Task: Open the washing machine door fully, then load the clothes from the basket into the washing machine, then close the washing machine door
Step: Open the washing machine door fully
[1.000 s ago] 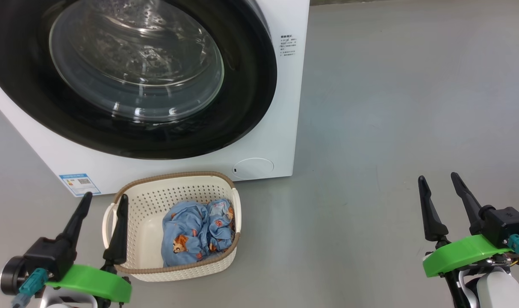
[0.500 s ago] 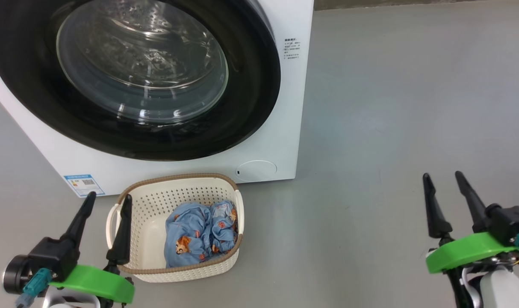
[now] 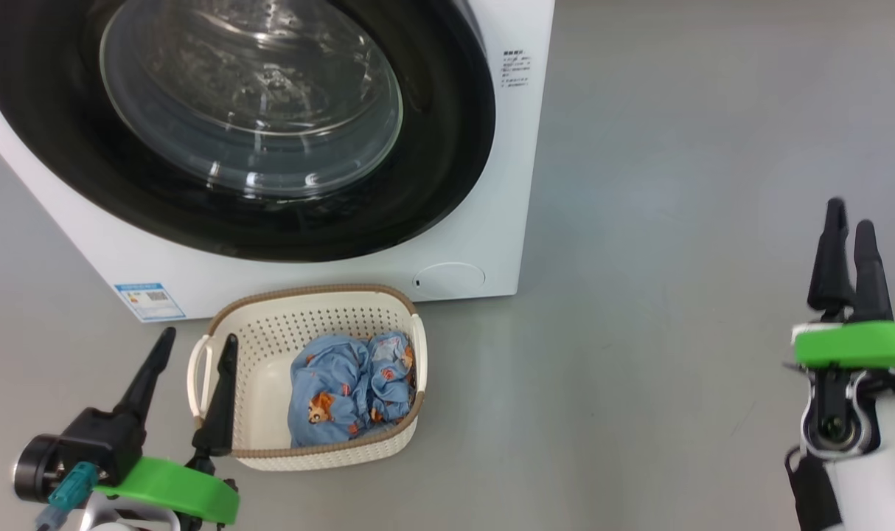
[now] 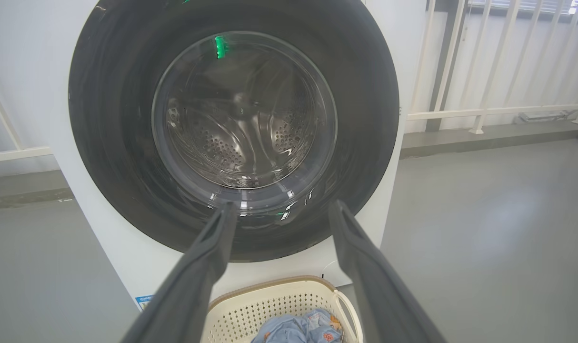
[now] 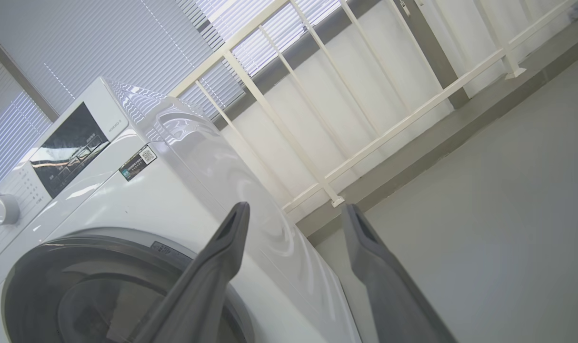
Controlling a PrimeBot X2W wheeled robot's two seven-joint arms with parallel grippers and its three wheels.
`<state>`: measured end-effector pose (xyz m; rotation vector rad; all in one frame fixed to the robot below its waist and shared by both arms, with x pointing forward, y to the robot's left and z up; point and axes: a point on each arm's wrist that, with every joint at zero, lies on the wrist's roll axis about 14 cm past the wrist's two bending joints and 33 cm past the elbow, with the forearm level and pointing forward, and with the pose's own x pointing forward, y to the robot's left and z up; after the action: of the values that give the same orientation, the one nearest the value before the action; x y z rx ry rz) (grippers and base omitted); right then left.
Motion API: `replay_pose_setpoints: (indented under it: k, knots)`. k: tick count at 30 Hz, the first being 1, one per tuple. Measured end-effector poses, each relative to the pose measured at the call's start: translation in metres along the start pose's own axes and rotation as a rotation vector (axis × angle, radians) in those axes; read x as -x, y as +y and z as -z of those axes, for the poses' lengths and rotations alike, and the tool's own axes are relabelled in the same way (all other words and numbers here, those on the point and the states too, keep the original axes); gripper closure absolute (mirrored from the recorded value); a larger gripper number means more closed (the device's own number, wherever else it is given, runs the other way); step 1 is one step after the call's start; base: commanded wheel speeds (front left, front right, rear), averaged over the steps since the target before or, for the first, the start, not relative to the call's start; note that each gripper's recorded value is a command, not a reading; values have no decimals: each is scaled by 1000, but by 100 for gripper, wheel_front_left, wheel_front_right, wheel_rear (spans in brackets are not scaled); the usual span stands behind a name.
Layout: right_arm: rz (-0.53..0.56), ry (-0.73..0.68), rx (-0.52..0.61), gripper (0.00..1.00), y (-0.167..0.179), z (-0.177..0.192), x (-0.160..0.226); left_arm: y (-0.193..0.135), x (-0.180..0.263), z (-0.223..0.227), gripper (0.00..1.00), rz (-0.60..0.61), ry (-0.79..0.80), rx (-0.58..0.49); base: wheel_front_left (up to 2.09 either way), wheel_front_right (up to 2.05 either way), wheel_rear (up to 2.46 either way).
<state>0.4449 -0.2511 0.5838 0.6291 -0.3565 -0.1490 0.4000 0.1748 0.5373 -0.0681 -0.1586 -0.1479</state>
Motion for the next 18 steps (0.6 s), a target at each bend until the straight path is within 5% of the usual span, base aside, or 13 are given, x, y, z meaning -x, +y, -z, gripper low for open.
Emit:
replay_pose_setpoints:
  k: [1,5,18]
  knots:
    - [15,-5,-49,6,-1,1,-3,-1,0,1,0,2,4,1,0,0,0]
    - [62,-12,-227,100,-4,5,-18,-2,0,7,0,4,19,6,0,0,0]
    - [112,140,-593,100,8,47,-74,7,-4,24,0,-28,59,23,0,0,0]
